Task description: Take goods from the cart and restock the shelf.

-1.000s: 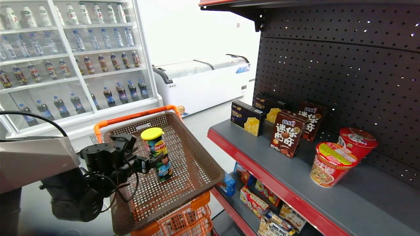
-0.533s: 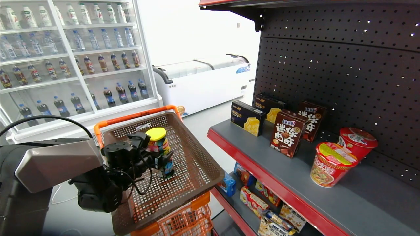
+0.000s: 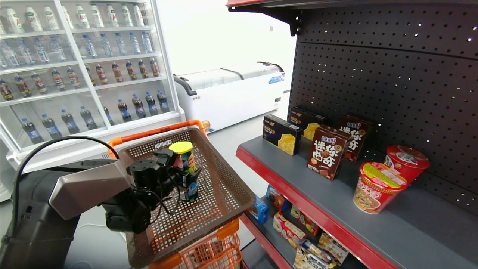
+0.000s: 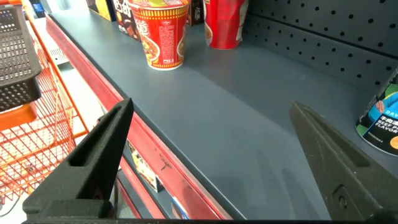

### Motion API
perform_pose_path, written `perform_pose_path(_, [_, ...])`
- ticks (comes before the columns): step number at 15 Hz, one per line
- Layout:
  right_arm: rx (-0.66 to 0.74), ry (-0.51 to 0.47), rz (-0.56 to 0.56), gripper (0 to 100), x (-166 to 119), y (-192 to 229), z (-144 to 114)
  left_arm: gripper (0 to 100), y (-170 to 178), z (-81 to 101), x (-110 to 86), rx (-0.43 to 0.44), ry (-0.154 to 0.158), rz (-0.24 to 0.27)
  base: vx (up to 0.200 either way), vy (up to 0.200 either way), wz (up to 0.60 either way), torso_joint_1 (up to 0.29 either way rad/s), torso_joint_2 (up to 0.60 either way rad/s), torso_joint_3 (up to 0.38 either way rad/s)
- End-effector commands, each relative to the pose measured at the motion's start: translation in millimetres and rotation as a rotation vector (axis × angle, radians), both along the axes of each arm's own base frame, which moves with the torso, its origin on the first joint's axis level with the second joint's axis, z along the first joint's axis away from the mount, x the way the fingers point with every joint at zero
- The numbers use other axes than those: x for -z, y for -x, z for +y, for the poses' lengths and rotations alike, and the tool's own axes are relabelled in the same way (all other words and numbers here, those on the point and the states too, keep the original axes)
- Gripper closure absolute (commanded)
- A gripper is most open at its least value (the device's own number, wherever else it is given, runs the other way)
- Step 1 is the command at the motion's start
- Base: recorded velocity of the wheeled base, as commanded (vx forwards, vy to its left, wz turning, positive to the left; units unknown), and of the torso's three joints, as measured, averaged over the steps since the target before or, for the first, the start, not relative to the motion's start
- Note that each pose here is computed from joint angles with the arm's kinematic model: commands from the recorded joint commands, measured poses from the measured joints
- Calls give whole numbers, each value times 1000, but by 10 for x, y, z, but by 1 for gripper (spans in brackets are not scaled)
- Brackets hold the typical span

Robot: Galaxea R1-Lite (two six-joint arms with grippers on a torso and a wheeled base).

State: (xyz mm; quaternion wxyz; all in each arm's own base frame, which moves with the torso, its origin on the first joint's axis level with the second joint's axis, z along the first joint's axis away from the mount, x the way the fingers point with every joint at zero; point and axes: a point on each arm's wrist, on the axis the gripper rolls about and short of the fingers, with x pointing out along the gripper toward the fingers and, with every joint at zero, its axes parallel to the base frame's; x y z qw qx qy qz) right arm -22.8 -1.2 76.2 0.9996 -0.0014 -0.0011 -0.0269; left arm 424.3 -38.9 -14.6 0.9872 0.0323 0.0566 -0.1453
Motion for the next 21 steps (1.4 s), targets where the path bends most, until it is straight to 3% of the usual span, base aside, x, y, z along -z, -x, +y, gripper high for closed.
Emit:
perform_pose_path(1, [0, 0, -1, 0, -1, 0, 0, 0, -28, -71, 62, 14, -1, 2, 0, 0, 0, 0, 0, 0])
perform_pose_path(2, [0, 0, -1, 0, -1, 0, 0, 0, -25, -98, 62, 24, 0, 2, 0, 0, 0, 0, 0, 0])
perform_pose_path(3, [0, 0, 1, 0, 3, -1, 0, 100, -21, -157, 39, 39, 1, -4, 0, 0, 0, 0, 0, 0])
perform_pose_path(4, [0, 0, -1, 0, -1, 0, 0, 100, -20, -169, 32, 34, 0, -6, 0, 0, 0, 0, 0, 0])
perform_pose_path(5, [0, 0, 1, 0, 3, -1, 0, 100, 23, -189, -35, 10, -20, -13, 0, 0, 0, 0, 0, 0])
perform_pose_path(8, [0, 0, -1, 0, -1, 0, 0, 100, 334, -109, -543, -41, -32, -45, 0, 0, 0, 0, 0, 0])
perform_pose_path(9, [0, 0, -1, 0, -1, 0, 0, 100, 648, 37, -1011, -80, -28, -60, 0, 0, 0, 0, 0, 0])
perform_pose_path(10, [0, 0, -1, 0, -1, 0, 0, 100, 870, 128, -1322, -92, -31, -75, 0, 0, 0, 0, 0, 0])
perform_pose_path(11, [0, 0, 1, 0, 3, -1, 0, 100, 956, 159, -1422, -99, -33, -70, 0, 0, 0, 0, 0, 0])
perform_pose_path(12, [0, 0, -1, 0, -1, 0, 0, 100, 1228, 203, -1781, -106, -29, -68, 0, 0, 0, 0, 0, 0])
perform_pose_path(13, [0, 0, -1, 0, -1, 0, 0, 100, 1386, 225, -1974, -111, -21, -67, 0, 0, 0, 0, 0, 0])
perform_pose_path(15, [0, 0, -1, 0, -1, 0, 0, 100, 1903, 237, -2323, -116, 12, -28, 0, 0, 0, 0, 0, 0])
perform_pose_path(16, [0, 0, 1, 0, 3, -1, 0, 100, 2092, 250, -2395, -118, 15, -27, 0, 0, 0, 0, 0, 0])
perform_pose_path(18, [0, 0, -1, 0, -1, 0, 0, 100, 2591, 272, -2467, -110, 6, 29, 0, 0, 0, 0, 0, 0])
perform_pose_path(21, [0, 0, -1, 0, -1, 0, 0, 100, 3313, 302, -2330, -100, 9, 23, 0, 0, 0, 0, 0, 0])
